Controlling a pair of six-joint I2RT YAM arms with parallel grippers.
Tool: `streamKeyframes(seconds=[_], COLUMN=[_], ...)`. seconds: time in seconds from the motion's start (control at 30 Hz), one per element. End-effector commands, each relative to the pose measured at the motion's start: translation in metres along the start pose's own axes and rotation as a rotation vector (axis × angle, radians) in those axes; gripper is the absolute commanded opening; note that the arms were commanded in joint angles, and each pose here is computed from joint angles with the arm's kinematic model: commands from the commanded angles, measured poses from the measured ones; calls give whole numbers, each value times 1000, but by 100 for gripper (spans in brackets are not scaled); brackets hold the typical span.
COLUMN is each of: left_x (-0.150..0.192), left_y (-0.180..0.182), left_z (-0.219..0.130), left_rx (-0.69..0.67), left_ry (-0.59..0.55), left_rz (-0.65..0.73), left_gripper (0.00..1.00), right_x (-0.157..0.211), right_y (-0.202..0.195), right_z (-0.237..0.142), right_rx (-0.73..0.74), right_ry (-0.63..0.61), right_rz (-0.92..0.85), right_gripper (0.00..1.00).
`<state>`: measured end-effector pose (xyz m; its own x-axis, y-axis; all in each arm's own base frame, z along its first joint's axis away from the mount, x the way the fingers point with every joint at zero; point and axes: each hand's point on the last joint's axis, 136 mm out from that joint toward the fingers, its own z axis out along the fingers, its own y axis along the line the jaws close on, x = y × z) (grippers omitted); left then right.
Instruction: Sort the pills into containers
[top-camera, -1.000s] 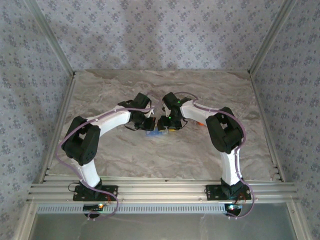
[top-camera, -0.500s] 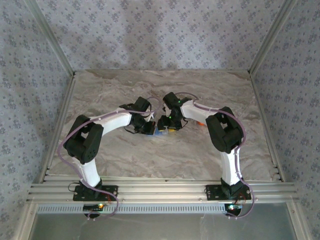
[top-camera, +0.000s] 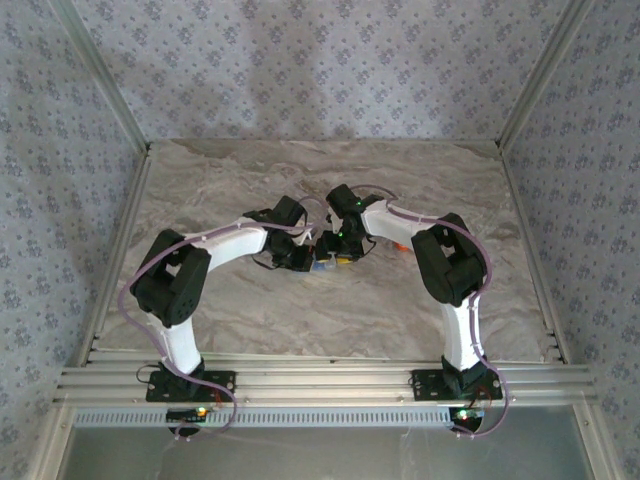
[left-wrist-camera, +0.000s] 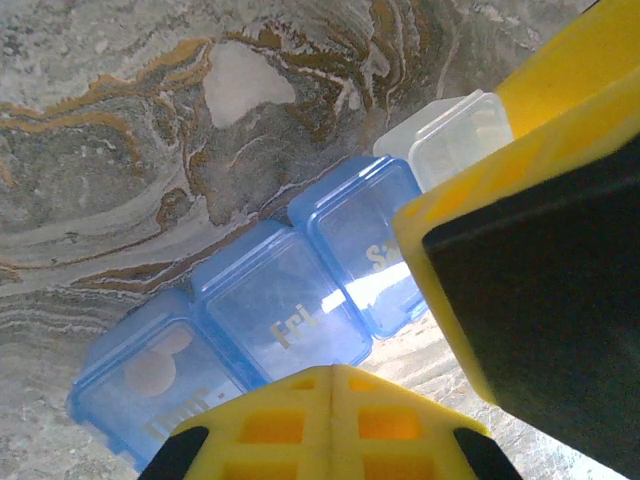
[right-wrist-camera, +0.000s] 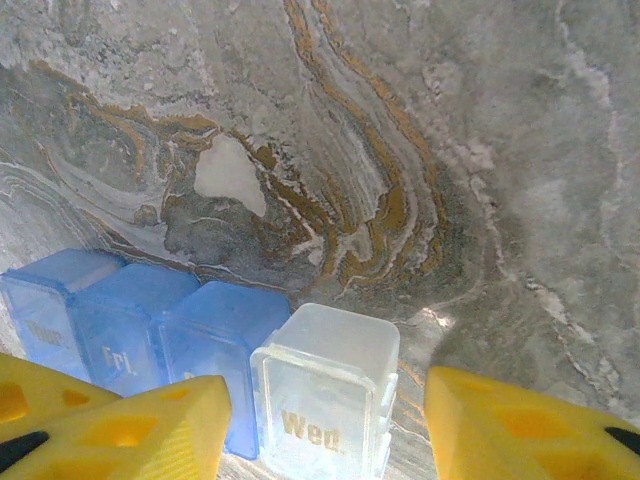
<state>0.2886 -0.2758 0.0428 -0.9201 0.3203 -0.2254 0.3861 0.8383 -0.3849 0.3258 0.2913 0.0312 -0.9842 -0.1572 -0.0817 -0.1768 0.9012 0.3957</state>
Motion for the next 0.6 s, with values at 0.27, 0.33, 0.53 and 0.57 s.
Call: streamKeyframes(seconds=[0.27, 0.33, 0.53, 0.57], left_x=[-14, -29, -81, -87], left_y=[-5, -14, -35, -37], left_z=[-19, -37, -113, -125], left_rx=[-22, 0, 39, 40], left_ry=[-60, -130, -410, -454], left_rz=[61, 73, 105, 109], left_gripper=[0, 4, 27, 31], right_x=[5, -6, -47, -54], right_y=[-15, -7, 17, 20], right_z=[10, -5, -65, -76], right_rx=[39, 8, -94, -107], right_ry=[43, 10, -136, -163], right_rz=[56, 58, 63, 65], right_gripper=[57, 57, 63, 65])
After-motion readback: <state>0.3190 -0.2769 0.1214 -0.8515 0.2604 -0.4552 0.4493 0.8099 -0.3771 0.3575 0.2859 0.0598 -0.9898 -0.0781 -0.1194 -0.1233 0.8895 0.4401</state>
